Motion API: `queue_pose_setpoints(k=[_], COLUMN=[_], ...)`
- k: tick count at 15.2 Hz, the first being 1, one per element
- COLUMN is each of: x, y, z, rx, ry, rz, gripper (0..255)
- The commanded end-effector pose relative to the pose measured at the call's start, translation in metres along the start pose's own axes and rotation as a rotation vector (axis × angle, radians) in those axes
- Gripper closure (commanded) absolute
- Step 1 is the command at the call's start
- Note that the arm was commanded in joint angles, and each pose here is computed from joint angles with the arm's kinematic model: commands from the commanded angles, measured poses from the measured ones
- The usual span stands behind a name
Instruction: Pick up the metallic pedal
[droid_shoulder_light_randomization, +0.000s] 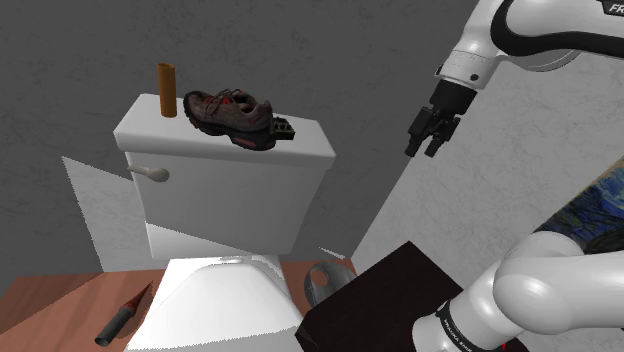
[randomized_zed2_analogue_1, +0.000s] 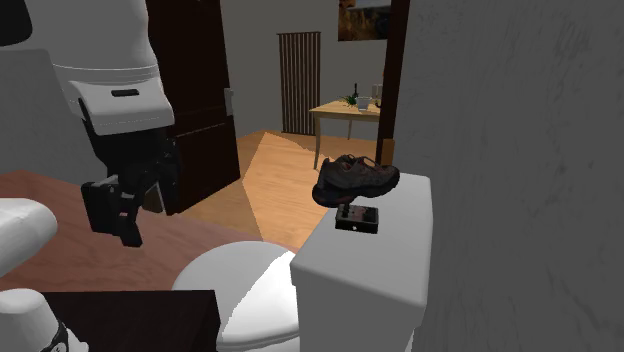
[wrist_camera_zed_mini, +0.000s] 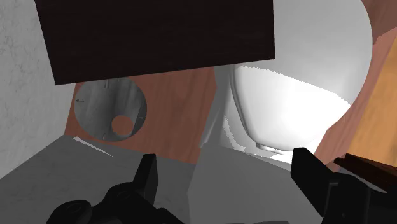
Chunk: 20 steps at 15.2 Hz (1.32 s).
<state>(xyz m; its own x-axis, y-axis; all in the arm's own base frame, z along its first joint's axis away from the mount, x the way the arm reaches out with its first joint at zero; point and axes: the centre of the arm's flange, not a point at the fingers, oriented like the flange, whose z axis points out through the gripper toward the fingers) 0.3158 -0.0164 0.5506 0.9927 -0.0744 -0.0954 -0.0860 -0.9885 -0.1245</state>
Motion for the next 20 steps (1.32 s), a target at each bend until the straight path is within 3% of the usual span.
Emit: queue_pose_setpoints(k=[1, 20], x=[0.000, 0.238], y=[0.000, -0.119], z=[0.000, 0.019], rx=[0.000, 0.009], ry=[0.000, -0.116], rz=[0.000, -0.187], gripper=[0, 0])
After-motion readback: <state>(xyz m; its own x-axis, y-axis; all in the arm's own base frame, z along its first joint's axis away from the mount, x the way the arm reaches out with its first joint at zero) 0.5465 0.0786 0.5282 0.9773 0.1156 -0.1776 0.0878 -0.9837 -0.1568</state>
